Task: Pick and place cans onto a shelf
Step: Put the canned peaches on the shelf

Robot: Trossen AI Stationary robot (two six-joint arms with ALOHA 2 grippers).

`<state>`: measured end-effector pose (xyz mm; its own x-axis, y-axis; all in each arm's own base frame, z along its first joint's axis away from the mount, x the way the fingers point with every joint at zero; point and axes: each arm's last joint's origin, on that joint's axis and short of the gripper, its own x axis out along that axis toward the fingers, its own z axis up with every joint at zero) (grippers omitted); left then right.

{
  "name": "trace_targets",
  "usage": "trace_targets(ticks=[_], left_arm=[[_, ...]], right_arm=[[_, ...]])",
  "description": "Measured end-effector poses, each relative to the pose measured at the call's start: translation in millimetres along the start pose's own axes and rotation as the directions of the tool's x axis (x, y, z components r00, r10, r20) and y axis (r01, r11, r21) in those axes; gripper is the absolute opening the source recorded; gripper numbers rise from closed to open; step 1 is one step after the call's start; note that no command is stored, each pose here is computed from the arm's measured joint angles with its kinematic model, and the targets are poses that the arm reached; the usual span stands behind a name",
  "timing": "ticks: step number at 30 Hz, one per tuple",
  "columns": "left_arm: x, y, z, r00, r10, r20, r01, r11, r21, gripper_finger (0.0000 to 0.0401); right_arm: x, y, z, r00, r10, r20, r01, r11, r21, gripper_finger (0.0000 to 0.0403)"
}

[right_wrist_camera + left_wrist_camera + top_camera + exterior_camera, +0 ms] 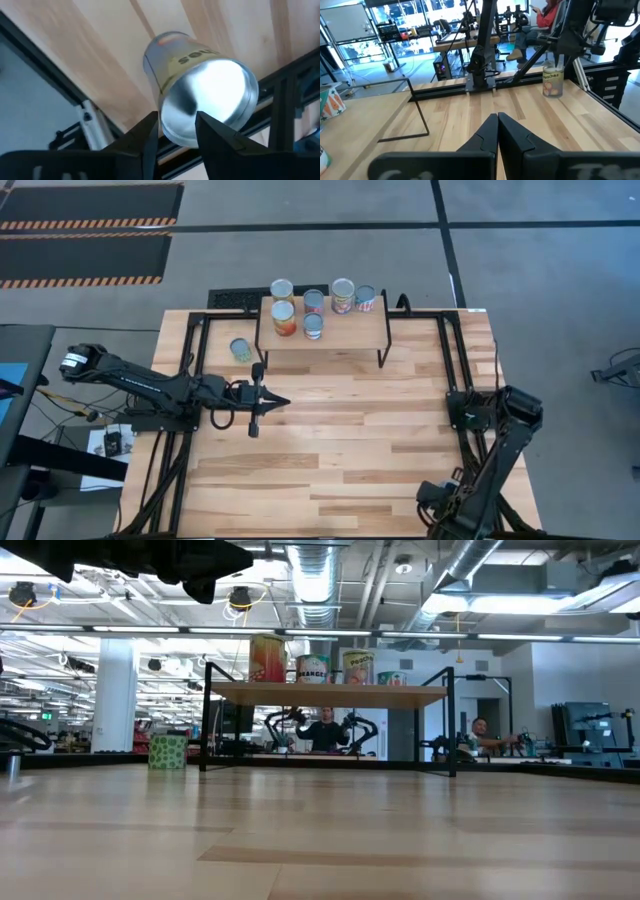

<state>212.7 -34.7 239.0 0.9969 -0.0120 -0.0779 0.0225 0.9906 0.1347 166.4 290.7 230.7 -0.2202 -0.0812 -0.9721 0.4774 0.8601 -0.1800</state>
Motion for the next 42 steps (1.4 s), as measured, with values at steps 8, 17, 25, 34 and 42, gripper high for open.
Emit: trace_targets(ticks=[8, 17, 25, 34, 42], left_arm=[[0, 0, 0, 1.0, 0.0, -0.001, 0.0, 1.0, -0.008, 0.0], [0, 0, 0, 1.0, 0.017, -0.002, -0.017, 0.999, -0.031, 0.0], [0, 1, 0, 1.0, 0.026, -0.004, -0.026, 1.0, -0.011, 0.0], [0, 1, 0, 1.0, 0.026, -0.004, -0.026, 1.0, -0.01, 0.0], [0, 3, 2, 0.998, 0.059, 0.013, -0.059, 0.998, 0.012, 0.0]], right_arm=[[3, 0, 12, 1.0, 0.003, -0.009, -0.004, 0.992, -0.122, 0.0068], [-36, -1, 66, 0.982, 0.093, 0.162, -0.038, 0.948, -0.316, 0.0013], [-75, -38, 174, 0.922, 0.118, 0.368, 0.071, 0.884, -0.463, 0.0008], [-60, -86, 269, 0.863, 0.135, 0.486, 0.212, 0.777, -0.592, 0.0007], [-39, -120, 300, 0.888, 0.098, 0.45, 0.205, 0.792, -0.576, 0.0009]])
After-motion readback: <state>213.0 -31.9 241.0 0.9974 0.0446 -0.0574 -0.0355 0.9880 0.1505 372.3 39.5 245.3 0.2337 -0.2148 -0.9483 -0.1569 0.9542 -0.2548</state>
